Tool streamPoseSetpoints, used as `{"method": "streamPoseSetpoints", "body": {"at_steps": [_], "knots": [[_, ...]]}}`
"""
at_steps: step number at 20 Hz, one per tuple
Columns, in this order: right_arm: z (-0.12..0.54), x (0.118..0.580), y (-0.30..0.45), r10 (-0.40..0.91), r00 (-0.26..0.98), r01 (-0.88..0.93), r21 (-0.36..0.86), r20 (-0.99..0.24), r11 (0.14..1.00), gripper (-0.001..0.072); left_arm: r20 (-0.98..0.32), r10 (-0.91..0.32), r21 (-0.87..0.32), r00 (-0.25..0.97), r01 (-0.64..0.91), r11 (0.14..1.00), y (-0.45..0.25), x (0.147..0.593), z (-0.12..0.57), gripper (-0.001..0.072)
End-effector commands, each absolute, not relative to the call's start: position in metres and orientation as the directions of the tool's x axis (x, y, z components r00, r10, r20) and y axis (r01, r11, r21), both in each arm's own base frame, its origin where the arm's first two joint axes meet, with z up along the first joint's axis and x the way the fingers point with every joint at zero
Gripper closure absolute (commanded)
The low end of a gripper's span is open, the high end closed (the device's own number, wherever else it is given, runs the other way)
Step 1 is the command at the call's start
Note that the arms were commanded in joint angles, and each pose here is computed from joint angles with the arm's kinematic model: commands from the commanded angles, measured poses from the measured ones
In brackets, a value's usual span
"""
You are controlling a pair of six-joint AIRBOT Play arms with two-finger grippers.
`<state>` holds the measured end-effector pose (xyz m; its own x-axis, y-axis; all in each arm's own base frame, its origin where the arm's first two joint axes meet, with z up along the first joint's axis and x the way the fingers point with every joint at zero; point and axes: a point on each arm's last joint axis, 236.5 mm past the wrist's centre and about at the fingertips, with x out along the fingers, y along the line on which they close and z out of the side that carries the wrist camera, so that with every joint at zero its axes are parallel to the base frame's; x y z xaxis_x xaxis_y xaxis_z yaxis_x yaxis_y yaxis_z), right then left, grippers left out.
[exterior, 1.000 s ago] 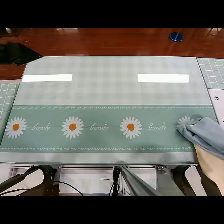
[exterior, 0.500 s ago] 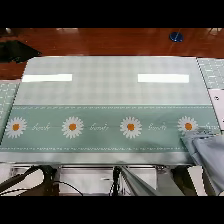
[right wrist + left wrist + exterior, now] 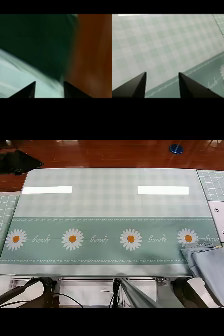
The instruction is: Fold the shirts.
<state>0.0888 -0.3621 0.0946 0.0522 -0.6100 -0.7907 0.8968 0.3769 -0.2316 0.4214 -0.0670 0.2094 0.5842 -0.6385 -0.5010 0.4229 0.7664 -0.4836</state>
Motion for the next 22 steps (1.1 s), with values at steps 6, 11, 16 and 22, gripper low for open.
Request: {"method": "streamPoseSetpoints", "body": {"at_steps": [6,11,16,22], "knots": [[0.063,0.444,-0.070,0.165,0.433,-0.002,0.183,-0.886,0.983,0.0306,-0.826,-0.230,-0.132,0.514,0.220,0.966,-0.083,0.451,0.098,0.0224],[0.003,0.427,-0.002,0.017,0.183,-0.208,-0.021,-0.983,0.978,0.0301,-0.983,-0.129,-0.095,0.127,0.242,0.966,-0.100,0.397,0.002,0.0223],[0.003,0.428,0.028,0.061,0.188,-0.255,0.011,-0.980,0.967,0.0298,-0.981,-0.145,-0.109,0.131,0.246,0.963,-0.109,0.404,-0.008,0.0223],[0.003,0.428,0.024,0.048,0.189,-0.254,-0.002,-0.981,0.967,0.0298,-0.981,-0.144,-0.109,0.127,0.246,0.963,-0.109,0.404,-0.010,0.0224]]}}
